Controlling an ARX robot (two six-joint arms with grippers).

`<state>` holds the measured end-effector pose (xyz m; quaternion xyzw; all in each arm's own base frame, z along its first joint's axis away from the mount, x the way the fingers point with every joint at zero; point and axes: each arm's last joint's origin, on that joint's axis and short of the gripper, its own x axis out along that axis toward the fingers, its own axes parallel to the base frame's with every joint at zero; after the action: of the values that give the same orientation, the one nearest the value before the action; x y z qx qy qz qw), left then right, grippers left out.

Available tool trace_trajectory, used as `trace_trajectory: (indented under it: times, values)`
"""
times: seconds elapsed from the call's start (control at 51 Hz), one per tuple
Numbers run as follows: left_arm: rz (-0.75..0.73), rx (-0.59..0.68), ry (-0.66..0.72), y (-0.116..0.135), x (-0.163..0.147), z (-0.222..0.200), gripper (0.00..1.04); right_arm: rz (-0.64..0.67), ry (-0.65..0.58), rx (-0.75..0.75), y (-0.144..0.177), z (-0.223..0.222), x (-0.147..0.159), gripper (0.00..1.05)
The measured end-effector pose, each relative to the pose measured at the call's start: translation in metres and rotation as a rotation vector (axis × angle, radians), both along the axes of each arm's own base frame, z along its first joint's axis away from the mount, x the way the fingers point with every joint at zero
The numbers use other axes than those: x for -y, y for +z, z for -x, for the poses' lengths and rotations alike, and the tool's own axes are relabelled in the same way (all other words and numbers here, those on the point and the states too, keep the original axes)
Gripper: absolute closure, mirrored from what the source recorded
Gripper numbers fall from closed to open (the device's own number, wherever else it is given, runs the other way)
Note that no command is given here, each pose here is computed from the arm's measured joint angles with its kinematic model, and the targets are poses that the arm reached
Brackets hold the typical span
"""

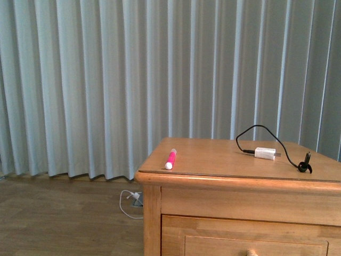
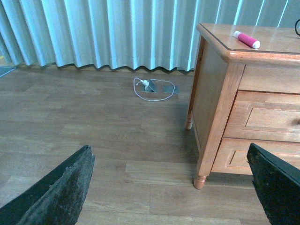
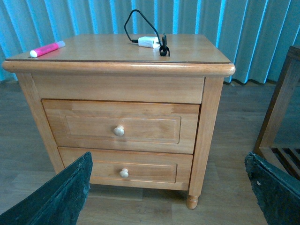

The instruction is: Place pink marker in drawer with both arms

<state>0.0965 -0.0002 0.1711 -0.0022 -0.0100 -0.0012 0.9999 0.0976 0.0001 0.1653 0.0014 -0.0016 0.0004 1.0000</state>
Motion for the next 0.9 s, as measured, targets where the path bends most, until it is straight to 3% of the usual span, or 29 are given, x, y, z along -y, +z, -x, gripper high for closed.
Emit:
trace_trajectory:
  times: [0.903]
  values:
    - [0.000, 0.000, 0.000, 0.0000, 0.0000, 0.0000, 0.06, 0.000, 0.000, 0.000, 0.0000, 0.0000, 0.0000, 0.08]
